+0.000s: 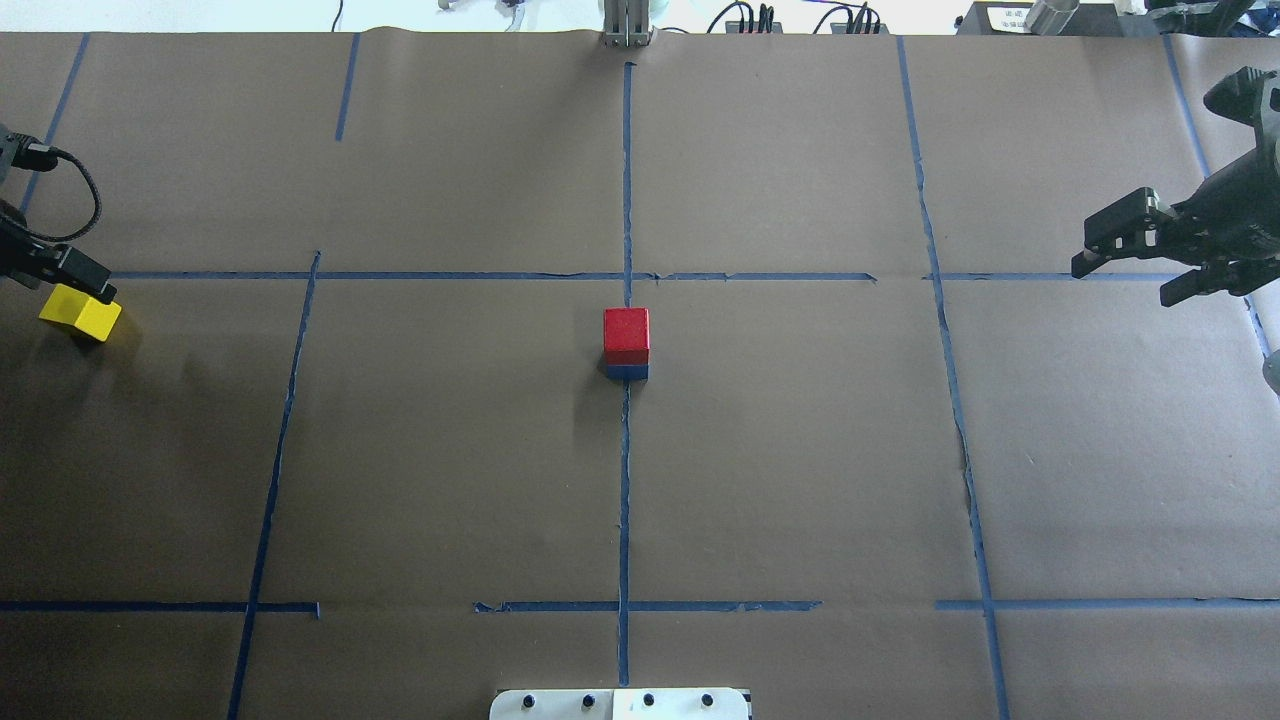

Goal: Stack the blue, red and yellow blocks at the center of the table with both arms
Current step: 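Lower the left gripper onto the yellow cube and close it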

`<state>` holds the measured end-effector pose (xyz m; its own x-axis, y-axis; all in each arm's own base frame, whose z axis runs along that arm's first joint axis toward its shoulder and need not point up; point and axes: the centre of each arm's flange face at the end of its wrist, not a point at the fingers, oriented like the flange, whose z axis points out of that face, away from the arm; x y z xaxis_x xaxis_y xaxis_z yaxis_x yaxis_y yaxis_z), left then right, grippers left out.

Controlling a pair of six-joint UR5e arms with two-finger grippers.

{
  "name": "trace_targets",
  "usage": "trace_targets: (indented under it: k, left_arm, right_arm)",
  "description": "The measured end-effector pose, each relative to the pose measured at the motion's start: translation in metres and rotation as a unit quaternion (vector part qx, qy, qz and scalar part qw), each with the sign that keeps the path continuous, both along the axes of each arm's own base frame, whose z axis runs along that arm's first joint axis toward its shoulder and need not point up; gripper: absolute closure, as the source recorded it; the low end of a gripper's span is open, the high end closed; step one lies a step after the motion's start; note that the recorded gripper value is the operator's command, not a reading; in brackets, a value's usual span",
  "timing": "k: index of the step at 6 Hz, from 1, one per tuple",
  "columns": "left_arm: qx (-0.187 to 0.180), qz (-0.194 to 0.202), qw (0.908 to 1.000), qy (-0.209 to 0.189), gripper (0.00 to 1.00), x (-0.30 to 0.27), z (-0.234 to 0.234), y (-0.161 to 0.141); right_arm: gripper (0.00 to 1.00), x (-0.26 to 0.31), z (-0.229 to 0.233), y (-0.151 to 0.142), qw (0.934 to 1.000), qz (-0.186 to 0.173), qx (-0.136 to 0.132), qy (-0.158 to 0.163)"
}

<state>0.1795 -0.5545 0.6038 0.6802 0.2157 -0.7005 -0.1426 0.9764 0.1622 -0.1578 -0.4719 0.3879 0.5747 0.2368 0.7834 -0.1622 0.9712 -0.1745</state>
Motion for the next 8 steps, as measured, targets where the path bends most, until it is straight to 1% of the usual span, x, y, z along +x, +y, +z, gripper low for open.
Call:
trace_targets:
  k: [1,3,4,5,6,7,8]
  left_arm:
    - [0.003,0.005,1.0,-0.001,0.0,-0.001,0.011,0.002]
    - [-0.008,0.005,0.9999,-0.006,0.0,0.0,0.026,0.003]
    - [-0.012,0.005,0.9999,-0.007,0.04,0.002,0.03,0.002]
    - [-0.016,0.006,0.9998,-0.009,0.14,0.004,0.034,0.001]
    - [-0.019,0.007,0.9997,-0.01,0.34,0.005,0.037,0.0]
    - [-0.02,0.009,0.9997,-0.011,0.62,0.007,0.038,0.0]
    - [-0.02,0.01,0.9997,-0.011,0.97,0.01,0.038,-0.001]
  right_arm:
    - [0.0,-0.001,-0.002,0.0,1.0,-0.001,0.002,-0.001]
    - [0.0,-0.001,-0.002,-0.001,1.0,-0.002,0.004,-0.001]
    - [0.0,-0.001,-0.002,-0.001,1.0,-0.002,0.005,0.0]
    - [0.0,-0.001,-0.002,-0.001,1.0,-0.002,0.005,0.0]
    - [0.0,-0.001,-0.002,-0.001,1.0,-0.001,0.006,0.002]
    - [0.0,-0.001,-0.001,-0.001,1.0,0.0,0.006,0.003]
    - [0.0,0.0,0.0,-0.001,1.0,0.001,0.007,0.005]
